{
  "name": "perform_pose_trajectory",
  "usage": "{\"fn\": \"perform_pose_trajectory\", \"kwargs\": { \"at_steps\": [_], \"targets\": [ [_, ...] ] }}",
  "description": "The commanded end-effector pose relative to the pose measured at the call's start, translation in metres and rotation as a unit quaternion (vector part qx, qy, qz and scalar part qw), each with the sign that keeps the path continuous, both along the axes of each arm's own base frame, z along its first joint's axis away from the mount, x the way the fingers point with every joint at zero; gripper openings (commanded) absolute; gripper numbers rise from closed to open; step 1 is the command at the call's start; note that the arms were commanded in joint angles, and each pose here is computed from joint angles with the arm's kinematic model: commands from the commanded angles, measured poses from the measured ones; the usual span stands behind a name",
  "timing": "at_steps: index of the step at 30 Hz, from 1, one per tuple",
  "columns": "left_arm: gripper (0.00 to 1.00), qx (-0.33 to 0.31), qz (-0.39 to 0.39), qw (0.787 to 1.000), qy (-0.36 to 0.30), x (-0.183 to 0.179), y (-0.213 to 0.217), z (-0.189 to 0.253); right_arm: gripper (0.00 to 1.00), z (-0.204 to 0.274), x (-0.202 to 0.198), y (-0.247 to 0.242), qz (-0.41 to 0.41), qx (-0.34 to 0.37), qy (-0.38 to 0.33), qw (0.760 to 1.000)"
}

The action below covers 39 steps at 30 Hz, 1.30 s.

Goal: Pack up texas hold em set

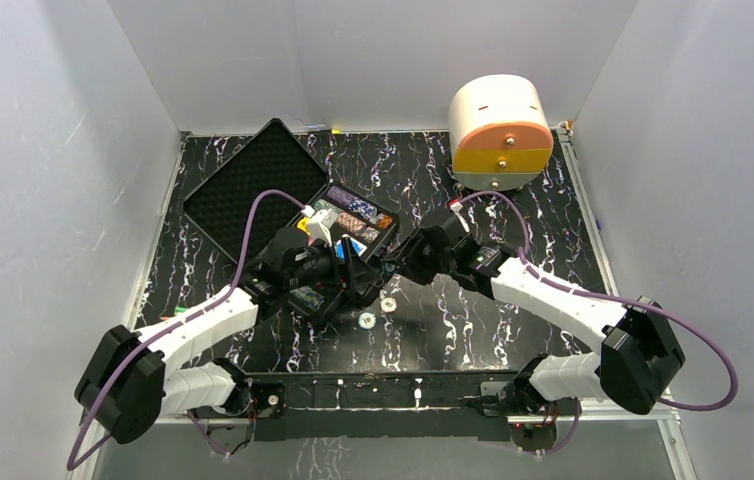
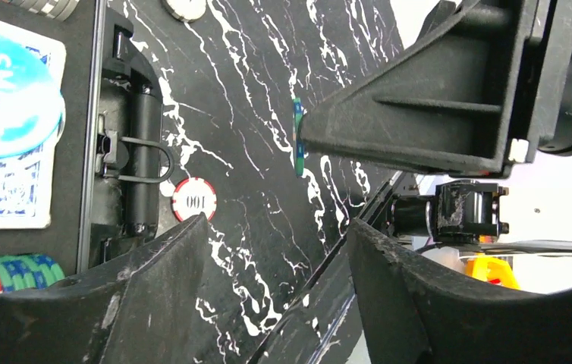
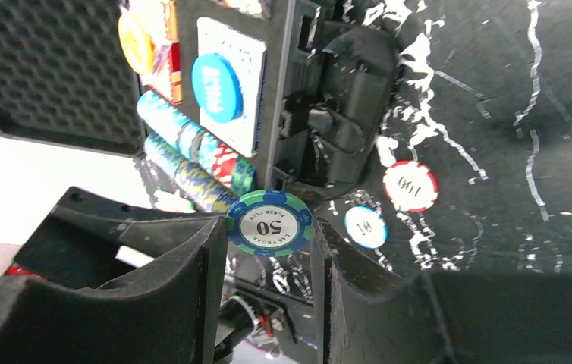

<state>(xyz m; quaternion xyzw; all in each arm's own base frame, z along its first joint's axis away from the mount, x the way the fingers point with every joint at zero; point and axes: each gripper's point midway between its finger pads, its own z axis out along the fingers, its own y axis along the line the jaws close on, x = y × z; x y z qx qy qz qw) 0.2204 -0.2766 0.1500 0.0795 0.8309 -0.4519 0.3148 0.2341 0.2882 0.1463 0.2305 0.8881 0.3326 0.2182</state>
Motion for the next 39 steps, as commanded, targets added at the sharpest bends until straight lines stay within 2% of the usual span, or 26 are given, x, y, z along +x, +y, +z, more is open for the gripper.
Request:
{"fn": "perform_pose_trajectory", "kwargs": {
  "at_steps": [1, 5, 12, 18, 22, 26, 27, 30, 32, 35, 39],
  "targets": [
    [0.62, -0.056, -0.002, 0.998, -0.037, 0.01, -0.016, 0.027, 0.44, 0.029, 0.002, 0.023, 0.011, 0.076, 0.002, 0.997],
    [0.56, -0.056, 0.001, 0.998, -0.043, 0.015, -0.019, 0.027, 0.44, 0.029, -0.001, 0.03, 0.02, 0.091, 0.016, 0.996],
    [0.4, -0.048, 0.018, 0.998, -0.034, 0.022, -0.018, 0.02, 0.43, 0.031, -0.003, 0.038, 0.03, 0.107, 0.027, 0.993],
    [0.2, -0.041, 0.034, 0.998, -0.046, 0.029, -0.016, 0.027, 0.43, 0.028, -0.005, 0.042, 0.039, 0.112, 0.039, 0.992],
    [0.02, -0.037, 0.023, 0.998, -0.049, 0.028, -0.018, 0.027, 0.43, 0.027, -0.006, 0.046, 0.046, 0.117, 0.045, 0.991],
    [0.0, -0.019, 0.015, 0.998, -0.061, 0.027, -0.015, 0.025, 0.47, 0.027, -0.006, 0.048, 0.052, 0.115, 0.046, 0.991],
    [0.0, -0.008, 0.015, 0.998, -0.067, 0.028, -0.013, 0.025, 0.51, 0.027, -0.004, 0.047, 0.052, 0.111, 0.043, 0.992],
    [0.0, 0.043, 0.009, 0.995, -0.085, 0.03, -0.003, 0.023, 0.73, 0.029, 0.004, 0.038, 0.054, 0.085, 0.022, 0.995],
    [0.0, 0.092, -0.008, 0.992, -0.091, 0.027, 0.006, 0.02, 0.81, 0.033, 0.014, 0.024, 0.042, 0.059, 0.003, 0.997],
    [0.0, 0.17, -0.036, 0.98, -0.094, 0.021, 0.024, 0.011, 0.84, 0.037, 0.029, -0.004, 0.008, 0.021, -0.027, 0.999],
    [0.0, 0.277, -0.073, 0.955, -0.079, 0.013, 0.053, -0.001, 0.83, 0.037, 0.038, -0.037, -0.035, -0.007, -0.044, 0.998]
  ]
}}
